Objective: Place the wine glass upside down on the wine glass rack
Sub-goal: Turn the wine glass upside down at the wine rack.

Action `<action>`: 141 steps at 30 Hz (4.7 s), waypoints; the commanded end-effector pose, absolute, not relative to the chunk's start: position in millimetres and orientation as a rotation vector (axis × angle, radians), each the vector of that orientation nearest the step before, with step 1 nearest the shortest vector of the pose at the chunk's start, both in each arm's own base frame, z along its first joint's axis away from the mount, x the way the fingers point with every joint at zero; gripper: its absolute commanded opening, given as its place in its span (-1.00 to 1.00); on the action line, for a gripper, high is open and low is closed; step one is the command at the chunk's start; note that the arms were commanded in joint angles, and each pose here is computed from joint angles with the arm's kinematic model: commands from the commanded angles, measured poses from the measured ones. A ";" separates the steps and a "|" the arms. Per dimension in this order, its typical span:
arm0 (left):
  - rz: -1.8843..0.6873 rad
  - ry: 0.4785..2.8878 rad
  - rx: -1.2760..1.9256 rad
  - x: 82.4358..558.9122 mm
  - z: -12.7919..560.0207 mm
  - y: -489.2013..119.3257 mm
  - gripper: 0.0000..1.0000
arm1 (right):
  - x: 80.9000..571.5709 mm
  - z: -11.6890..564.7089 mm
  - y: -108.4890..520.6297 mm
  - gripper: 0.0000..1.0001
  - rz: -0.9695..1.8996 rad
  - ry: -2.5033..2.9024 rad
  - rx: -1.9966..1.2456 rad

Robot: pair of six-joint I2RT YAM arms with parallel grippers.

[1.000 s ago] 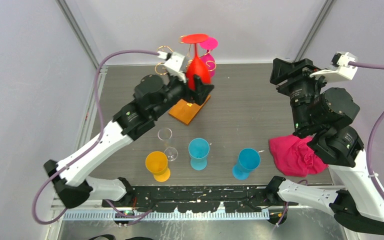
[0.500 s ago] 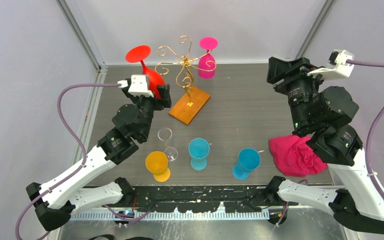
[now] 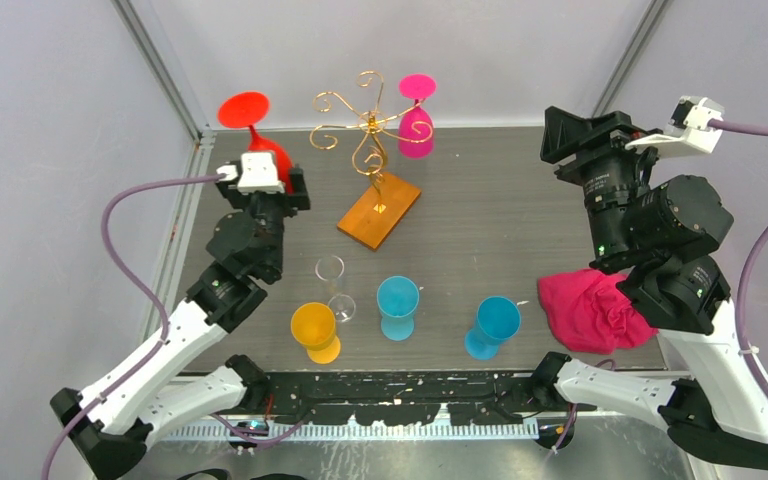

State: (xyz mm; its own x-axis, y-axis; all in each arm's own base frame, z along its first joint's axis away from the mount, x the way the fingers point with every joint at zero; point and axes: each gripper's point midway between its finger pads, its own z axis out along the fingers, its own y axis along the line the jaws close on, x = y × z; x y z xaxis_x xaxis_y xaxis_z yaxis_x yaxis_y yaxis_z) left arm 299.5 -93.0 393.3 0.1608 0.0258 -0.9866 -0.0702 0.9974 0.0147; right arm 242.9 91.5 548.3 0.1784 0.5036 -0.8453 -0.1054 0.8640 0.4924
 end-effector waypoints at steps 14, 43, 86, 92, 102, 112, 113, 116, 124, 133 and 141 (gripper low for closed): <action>0.075 1.429 -0.154 350.3 378.7 -20.7 0.46 | 261.8 583.8 109.7 0.05 0.369 1.235 0.265; -0.227 1.335 0.091 481.3 332.3 0.0 0.29 | 426.9 542.4 139.1 0.01 0.439 1.375 0.003; -0.370 1.406 0.415 477.2 307.2 -83.2 -0.03 | 479.3 500.7 357.6 0.00 1.674 1.629 0.058; -0.379 1.403 0.451 473.7 299.2 -103.5 -0.05 | 478.0 492.8 377.4 -0.01 1.717 1.635 0.053; -0.355 1.373 0.456 464.8 302.1 -115.2 -0.10 | 463.5 493.9 386.6 -0.03 1.722 1.668 0.042; -0.313 1.323 0.480 456.0 313.4 -123.8 -0.13 | 447.7 490.6 392.5 -0.05 1.680 1.733 0.039; -0.310 1.319 0.484 455.0 314.4 -125.0 -0.13 | 446.2 490.3 393.4 -0.05 1.679 1.737 0.039; -0.304 1.315 0.491 453.7 314.9 -127.4 -0.13 | 444.1 486.4 396.5 -0.08 1.675 1.756 0.039; -0.300 1.309 0.509 451.8 314.9 -133.7 -0.13 | 432.9 487.1 403.6 -0.10 1.677 1.772 0.020; -0.286 1.311 0.526 451.3 312.3 -139.0 -0.14 | 427.6 488.2 407.3 -0.13 1.681 1.774 0.010; -0.284 1.307 0.534 451.0 313.5 -142.0 -0.15 | 422.0 487.6 412.6 -0.16 1.690 1.781 -0.005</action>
State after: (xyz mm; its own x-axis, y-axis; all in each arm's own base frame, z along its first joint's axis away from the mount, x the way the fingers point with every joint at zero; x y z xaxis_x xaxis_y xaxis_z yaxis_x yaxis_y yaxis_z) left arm 456.4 -141.8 281.1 0.1472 0.0968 -0.9844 0.5136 0.8430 0.1597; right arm 456.0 423.3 422.2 -0.8204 0.4220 -0.3858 -0.3158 0.2280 0.9210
